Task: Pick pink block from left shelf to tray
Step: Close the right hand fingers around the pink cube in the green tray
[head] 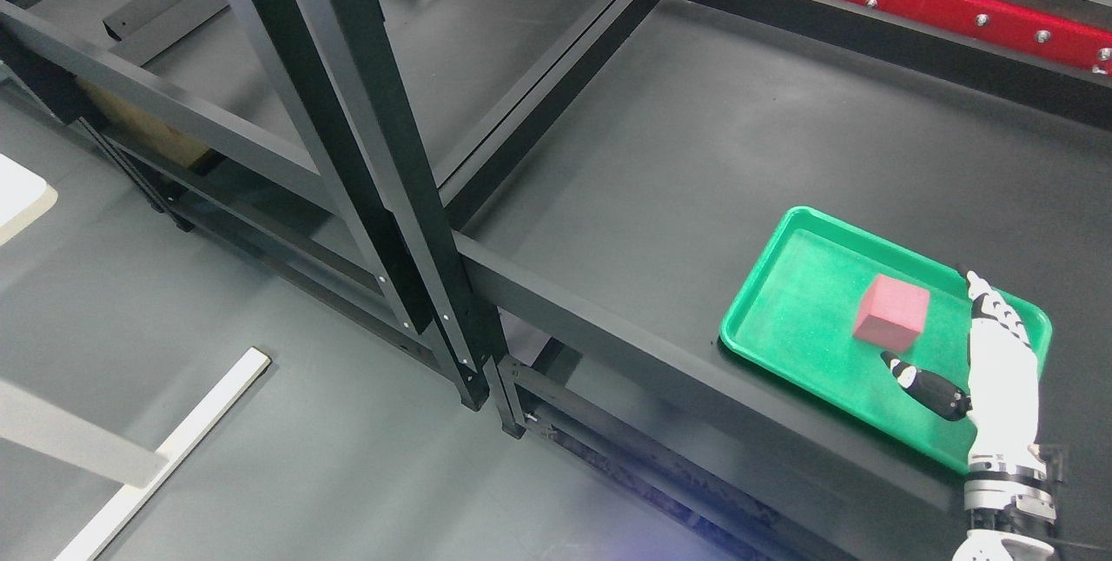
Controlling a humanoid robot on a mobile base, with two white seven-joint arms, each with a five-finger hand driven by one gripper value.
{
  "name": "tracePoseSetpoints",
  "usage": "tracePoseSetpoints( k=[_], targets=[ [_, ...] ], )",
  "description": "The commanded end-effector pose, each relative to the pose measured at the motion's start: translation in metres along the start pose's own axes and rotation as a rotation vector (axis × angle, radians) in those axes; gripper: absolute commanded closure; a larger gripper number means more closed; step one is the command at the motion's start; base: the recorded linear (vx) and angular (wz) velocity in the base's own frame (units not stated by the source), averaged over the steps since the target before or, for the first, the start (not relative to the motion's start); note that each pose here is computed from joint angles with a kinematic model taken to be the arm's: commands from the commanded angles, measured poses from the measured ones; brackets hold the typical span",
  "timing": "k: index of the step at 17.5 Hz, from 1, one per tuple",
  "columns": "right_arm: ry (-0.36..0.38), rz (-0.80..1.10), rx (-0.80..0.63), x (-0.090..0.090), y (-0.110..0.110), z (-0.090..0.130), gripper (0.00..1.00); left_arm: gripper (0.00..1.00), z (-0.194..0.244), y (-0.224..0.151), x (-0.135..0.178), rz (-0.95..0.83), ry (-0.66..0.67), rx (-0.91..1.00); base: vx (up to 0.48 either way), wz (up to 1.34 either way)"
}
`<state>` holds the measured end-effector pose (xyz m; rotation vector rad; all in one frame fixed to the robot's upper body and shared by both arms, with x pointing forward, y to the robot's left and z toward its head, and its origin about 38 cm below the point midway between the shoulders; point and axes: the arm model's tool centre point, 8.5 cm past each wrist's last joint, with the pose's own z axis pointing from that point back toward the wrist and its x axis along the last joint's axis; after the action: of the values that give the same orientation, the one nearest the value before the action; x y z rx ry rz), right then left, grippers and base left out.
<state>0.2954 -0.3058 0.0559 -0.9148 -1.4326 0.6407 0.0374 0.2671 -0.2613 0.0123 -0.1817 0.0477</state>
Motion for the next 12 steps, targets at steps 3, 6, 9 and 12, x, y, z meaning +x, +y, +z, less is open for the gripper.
tracePoseSetpoints(
  k=[3,6,9,12],
  targets=[
    [0.02,0.031,0.125,-0.007,0.008,0.002,0.02,0.0,0.002,0.012,-0.005,-0.004,0.008,0.018,0.128,0.0],
    [0.038,0.061,0.143,-0.015,0.007,0.004,0.02,0.0,0.002,0.012,-0.005,-0.004,0.008,0.018,0.126,0.0],
    [0.06,0.102,0.161,-0.024,0.005,0.006,0.02,0.0,0.002,0.012,-0.005,-0.004,0.008,0.018,0.092,0.0],
    [0.079,0.142,0.186,-0.032,0.005,0.01,0.02,0.0,0.002,0.012,-0.005,-0.004,0.008,0.018,0.065,0.0]
  ],
)
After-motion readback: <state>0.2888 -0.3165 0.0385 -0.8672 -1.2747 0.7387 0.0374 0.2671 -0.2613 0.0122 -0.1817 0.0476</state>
